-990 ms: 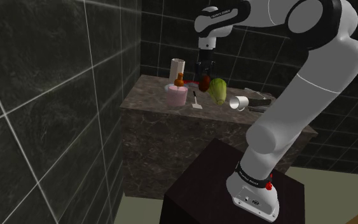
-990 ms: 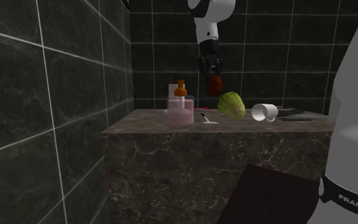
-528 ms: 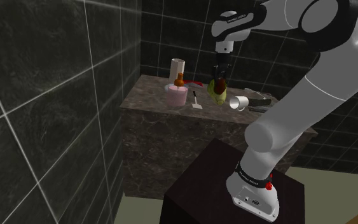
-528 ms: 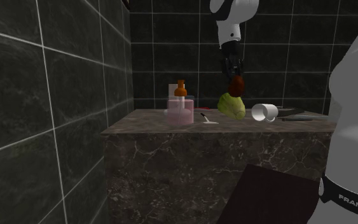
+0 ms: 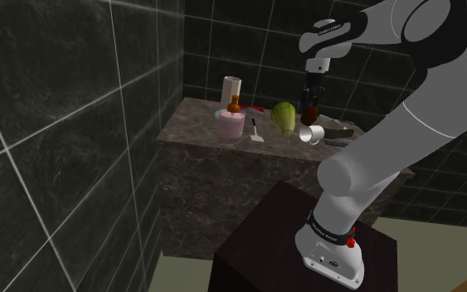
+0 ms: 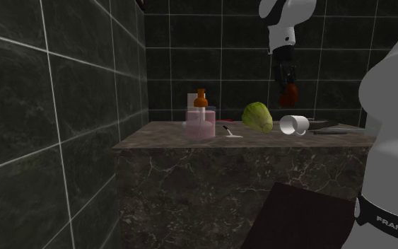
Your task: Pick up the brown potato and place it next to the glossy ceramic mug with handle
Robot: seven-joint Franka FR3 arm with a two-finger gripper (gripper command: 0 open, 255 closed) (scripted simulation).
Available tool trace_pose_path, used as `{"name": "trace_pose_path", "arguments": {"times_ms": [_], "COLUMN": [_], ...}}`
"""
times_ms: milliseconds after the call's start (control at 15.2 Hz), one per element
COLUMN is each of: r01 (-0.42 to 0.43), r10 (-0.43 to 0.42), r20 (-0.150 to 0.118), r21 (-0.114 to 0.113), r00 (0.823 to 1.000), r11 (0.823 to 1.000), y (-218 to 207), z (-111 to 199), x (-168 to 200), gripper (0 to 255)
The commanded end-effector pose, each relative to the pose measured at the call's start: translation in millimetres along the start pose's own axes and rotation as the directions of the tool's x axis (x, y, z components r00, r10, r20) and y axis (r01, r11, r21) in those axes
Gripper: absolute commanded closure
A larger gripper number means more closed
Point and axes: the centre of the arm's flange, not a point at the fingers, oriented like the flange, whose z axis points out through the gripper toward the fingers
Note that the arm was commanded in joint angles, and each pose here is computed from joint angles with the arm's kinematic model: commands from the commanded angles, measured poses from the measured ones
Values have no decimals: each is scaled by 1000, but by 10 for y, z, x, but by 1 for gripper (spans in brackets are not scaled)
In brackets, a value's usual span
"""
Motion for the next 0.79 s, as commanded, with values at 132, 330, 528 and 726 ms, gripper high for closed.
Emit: {"name": "trace_pose_path", "arguments": {"times_ms": [132,330,528,726], "r01": [1,1,1,1], "r10": [-1,-1,-1,-1], "r20": [0,0,0,0], "r21": [0,0,0,0], "r00": [1000,1000,1000,1000], "r11": [1000,1000,1000,1000], "y": [392,702,1011,1321], "z": [90,149,207,265], "x": [-329,-569,-809,-1049], "gripper": [255,255,255,255]}}
